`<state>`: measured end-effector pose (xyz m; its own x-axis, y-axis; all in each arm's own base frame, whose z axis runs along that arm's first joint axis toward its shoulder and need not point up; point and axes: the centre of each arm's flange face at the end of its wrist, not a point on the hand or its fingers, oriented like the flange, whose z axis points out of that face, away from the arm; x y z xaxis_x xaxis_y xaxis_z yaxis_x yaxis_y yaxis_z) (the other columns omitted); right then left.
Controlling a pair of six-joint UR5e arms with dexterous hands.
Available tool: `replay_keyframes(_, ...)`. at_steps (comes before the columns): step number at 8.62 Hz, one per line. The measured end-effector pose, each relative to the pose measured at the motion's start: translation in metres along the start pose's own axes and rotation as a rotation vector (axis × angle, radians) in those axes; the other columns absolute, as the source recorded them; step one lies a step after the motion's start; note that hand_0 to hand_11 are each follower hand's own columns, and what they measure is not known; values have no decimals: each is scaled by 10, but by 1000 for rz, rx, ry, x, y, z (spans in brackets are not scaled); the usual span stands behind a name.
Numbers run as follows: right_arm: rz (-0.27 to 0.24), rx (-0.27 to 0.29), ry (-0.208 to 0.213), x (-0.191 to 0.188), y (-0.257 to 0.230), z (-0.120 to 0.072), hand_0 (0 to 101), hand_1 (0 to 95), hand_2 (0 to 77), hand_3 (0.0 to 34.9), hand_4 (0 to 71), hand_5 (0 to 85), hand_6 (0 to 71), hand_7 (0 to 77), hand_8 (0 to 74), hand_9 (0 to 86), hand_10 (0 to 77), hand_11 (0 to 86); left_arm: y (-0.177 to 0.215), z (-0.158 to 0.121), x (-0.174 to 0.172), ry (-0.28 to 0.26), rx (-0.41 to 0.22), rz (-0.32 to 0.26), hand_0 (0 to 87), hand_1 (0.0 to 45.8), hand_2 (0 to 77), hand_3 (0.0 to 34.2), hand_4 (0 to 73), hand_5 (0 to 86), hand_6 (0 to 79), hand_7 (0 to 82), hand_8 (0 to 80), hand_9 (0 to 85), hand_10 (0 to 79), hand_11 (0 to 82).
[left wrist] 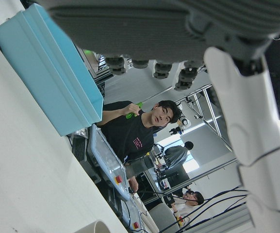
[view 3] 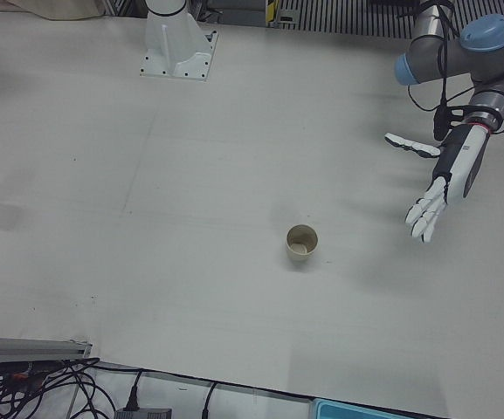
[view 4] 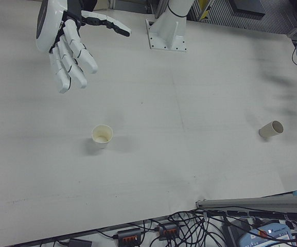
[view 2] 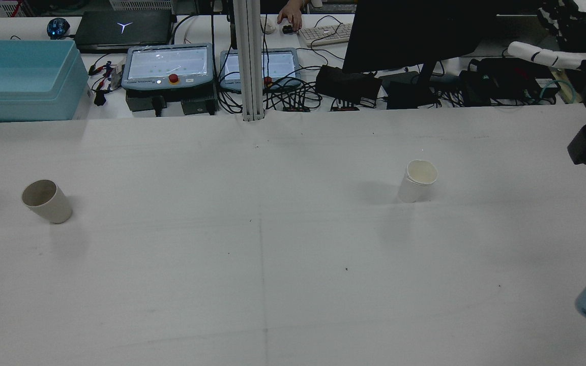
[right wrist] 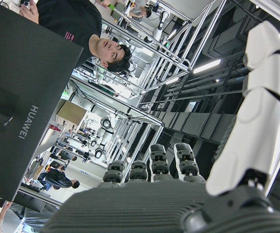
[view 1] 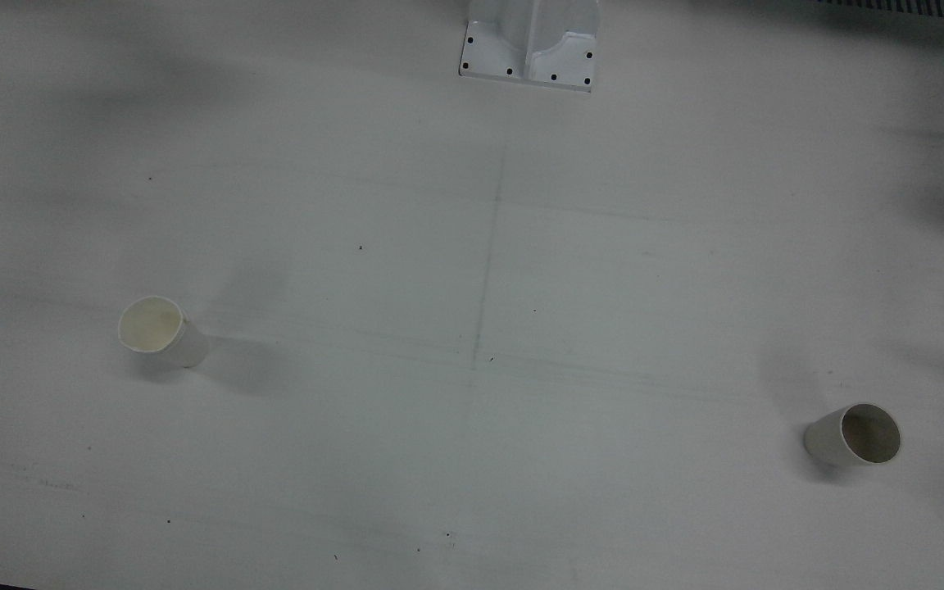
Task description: Pour water
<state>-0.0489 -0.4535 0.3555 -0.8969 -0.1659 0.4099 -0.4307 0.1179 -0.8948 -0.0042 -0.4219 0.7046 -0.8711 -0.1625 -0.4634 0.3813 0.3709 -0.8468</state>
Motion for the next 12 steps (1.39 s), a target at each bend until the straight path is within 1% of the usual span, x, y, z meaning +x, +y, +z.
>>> replay_keyframes(1,2,3,-2,2,-1,1,479,158,169,0,76,131,98,142,44,76,49,87,-6,-1,-3,38,28,0,519,125,11,0,153,38,27,65,5,11,33,65)
replay_keyframes(2,-2,8,5,5,-3,0,478,131,120,0,60,44,87,120,44,60,44,82,-10,6,-10,53,43,-6,518,125,11,0,142,38,16,44,5,11,27,60)
replay_keyframes(3,-10,16,27,14,-7,-4,478,131,120,0,60,44,87,120,44,60,44,82,-13,19,-21,57,52,-25,527,125,11,0,142,38,16,60,0,16,22,55)
replay_keyframes(4,-22,22,58,26,-11,-9,477,185,136,0,44,27,5,16,5,5,5,16,-14,32,-38,57,61,-50,527,125,11,0,142,38,16,60,0,16,22,55)
replay_keyframes(5,-39,35,90,37,-19,-16,477,185,136,0,0,27,5,16,5,5,5,11,-12,44,-56,58,68,-73,527,142,11,0,131,44,16,60,5,11,22,55)
replay_keyframes(6,-63,53,117,44,-30,-23,478,158,136,0,27,27,5,16,0,5,5,11,-9,54,-71,54,72,-87,536,136,11,0,131,49,16,60,5,11,22,55)
replay_keyframes(7,-85,71,141,50,-42,-31,479,158,136,0,0,27,5,16,5,5,5,11,-8,59,-82,50,79,-93,536,142,11,0,131,49,16,60,5,16,22,55)
replay_keyframes(8,-103,83,157,53,-49,-36,476,158,136,0,0,11,5,16,5,5,5,11,-13,59,-88,57,88,-91,536,136,11,0,131,49,16,60,5,16,22,55)
replay_keyframes(9,-114,90,164,55,-54,-38,475,164,120,0,0,5,5,16,5,5,5,11,-18,58,-90,83,93,-82,536,136,11,0,125,49,16,60,5,16,22,55)
replay_keyframes(10,-121,93,168,56,-56,-39,475,164,120,0,0,5,5,16,5,5,5,11,-16,61,-95,107,77,-66,537,136,11,0,125,49,16,60,0,16,16,55)
replay_keyframes(11,-125,95,172,57,-57,-40,472,164,120,0,0,5,5,16,5,5,5,11,-7,67,-107,118,52,-50,538,136,11,0,109,16,5,22,5,16,16,55)
replay_keyframes(12,-127,97,173,58,-58,-39,472,158,136,0,0,5,5,16,0,5,5,11,4,72,-126,119,35,-46,544,153,11,12,93,16,5,16,5,16,11,38)
